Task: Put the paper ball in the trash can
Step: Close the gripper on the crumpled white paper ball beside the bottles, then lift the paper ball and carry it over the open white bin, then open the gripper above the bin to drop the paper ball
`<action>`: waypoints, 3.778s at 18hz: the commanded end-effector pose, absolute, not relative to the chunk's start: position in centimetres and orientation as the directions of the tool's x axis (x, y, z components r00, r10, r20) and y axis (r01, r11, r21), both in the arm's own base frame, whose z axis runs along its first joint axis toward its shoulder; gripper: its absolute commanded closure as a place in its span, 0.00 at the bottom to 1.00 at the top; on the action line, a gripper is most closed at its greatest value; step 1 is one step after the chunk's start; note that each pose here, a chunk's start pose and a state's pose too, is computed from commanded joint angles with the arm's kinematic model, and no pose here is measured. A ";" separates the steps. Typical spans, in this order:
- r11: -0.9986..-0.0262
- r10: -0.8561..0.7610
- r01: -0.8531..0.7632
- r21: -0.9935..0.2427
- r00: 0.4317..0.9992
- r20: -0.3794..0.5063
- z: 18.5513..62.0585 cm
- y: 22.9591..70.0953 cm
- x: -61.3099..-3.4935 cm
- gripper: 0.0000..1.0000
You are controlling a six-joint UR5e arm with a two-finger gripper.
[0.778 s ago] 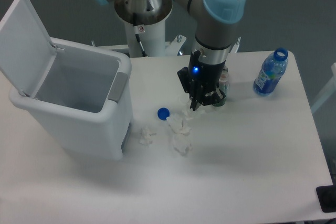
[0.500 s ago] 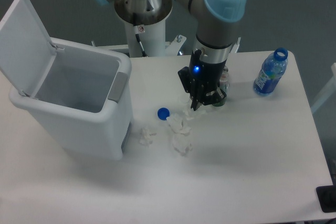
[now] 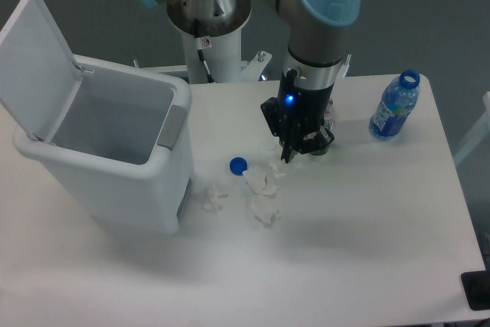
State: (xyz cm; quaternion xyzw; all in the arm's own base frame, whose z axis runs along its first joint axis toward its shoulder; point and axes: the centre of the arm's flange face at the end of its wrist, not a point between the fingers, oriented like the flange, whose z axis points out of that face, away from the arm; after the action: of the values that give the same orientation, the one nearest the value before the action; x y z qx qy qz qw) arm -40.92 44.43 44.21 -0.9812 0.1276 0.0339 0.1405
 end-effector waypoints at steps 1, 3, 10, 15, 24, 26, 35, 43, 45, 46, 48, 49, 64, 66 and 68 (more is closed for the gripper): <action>-0.930 -0.234 -0.253 -0.268 0.967 -0.102 44.3 44.4 -41.0 1.00; -0.932 -0.219 -0.240 -0.271 0.970 -0.104 44.6 44.3 -41.0 1.00; -0.943 -0.029 -0.057 -0.326 0.996 -0.090 47.8 44.5 -40.7 1.00; -0.907 0.110 0.080 -0.413 0.993 -0.051 51.5 43.6 -38.8 1.00; -0.821 0.174 0.136 -0.555 0.985 -0.015 58.3 42.0 -33.5 1.00; -0.814 0.180 0.140 -0.564 0.984 -0.016 59.0 41.9 -32.7 1.00; -0.803 0.060 0.064 -0.593 0.998 0.026 59.8 45.9 -24.8 1.00; -0.807 -0.061 -0.017 -0.590 0.997 0.054 58.6 48.5 -18.9 1.00; -0.812 -0.079 -0.030 -0.583 0.995 0.057 58.0 48.4 -17.9 1.00; -0.816 -0.080 -0.026 -0.578 0.995 0.068 57.4 48.4 -17.8 0.97; -0.817 -0.099 -0.038 -0.576 0.992 0.074 57.1 48.7 -16.8 0.80; -0.818 -0.103 -0.042 -0.574 0.992 0.075 56.9 48.7 -16.7 0.60; -0.814 -0.078 -0.039 -0.579 0.996 0.043 57.0 47.8 -19.3 0.19; -0.812 -0.068 -0.046 -0.582 0.998 0.016 57.1 46.9 -21.5 0.01; -0.812 -0.060 -0.049 -0.582 0.998 -0.001 57.1 46.3 -22.8 0.00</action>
State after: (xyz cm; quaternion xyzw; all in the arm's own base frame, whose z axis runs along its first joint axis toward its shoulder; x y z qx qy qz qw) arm -22.82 46.25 57.09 -0.9518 0.0285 -0.0089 0.3053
